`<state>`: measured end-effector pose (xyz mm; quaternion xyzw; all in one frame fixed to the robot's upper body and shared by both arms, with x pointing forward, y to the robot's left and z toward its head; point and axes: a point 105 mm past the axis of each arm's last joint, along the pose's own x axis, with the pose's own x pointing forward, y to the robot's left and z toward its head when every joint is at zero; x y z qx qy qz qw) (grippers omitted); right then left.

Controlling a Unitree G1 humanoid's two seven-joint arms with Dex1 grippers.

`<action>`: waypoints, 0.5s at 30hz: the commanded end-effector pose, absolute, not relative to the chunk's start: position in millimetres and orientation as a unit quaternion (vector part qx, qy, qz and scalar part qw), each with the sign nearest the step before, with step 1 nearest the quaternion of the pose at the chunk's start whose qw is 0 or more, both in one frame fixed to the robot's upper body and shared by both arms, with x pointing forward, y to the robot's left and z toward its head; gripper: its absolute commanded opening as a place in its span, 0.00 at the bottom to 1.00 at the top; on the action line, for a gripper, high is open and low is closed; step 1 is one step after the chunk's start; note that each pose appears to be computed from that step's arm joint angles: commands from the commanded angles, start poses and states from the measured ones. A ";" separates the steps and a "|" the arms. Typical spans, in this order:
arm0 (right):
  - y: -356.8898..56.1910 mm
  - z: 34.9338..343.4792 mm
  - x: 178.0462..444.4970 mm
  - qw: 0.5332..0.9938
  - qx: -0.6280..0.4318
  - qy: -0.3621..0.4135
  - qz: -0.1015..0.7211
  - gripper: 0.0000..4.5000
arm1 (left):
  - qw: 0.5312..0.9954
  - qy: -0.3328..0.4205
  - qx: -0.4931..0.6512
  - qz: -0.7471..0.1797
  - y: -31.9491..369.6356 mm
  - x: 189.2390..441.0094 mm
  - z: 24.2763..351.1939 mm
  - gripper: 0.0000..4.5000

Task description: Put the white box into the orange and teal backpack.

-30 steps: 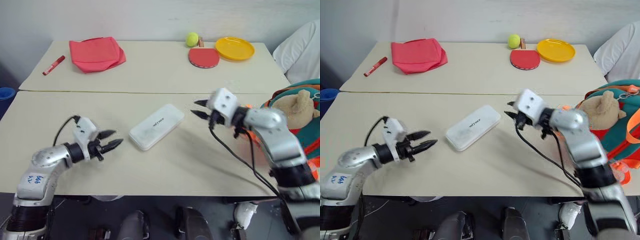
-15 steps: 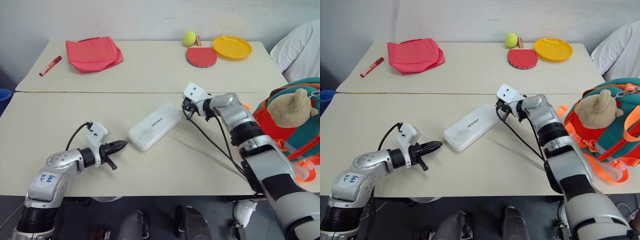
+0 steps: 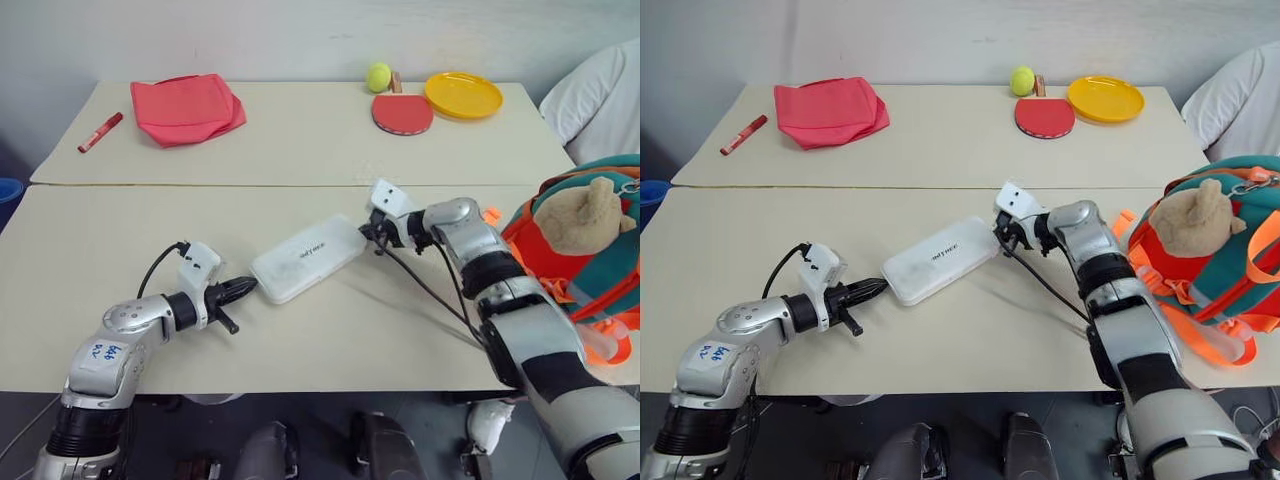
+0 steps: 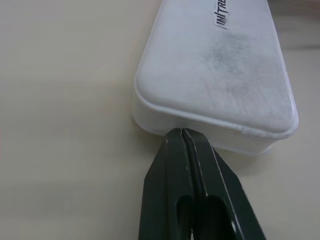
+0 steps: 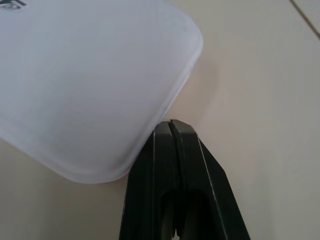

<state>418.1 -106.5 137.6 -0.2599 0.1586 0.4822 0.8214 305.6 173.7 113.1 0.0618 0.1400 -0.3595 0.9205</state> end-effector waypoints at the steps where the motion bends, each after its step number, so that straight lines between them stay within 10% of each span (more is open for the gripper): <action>1: -95.7 143.6 394.8 0.798 -0.250 0.146 0.528 0.00 | 0.910 0.109 0.068 -0.393 161.7 302.7 124.5 0.01; 15: -139.6 125.8 272.9 0.826 -0.193 0.211 0.487 0.00 | 0.864 0.119 0.060 -0.486 148.7 277.6 121.7 0.01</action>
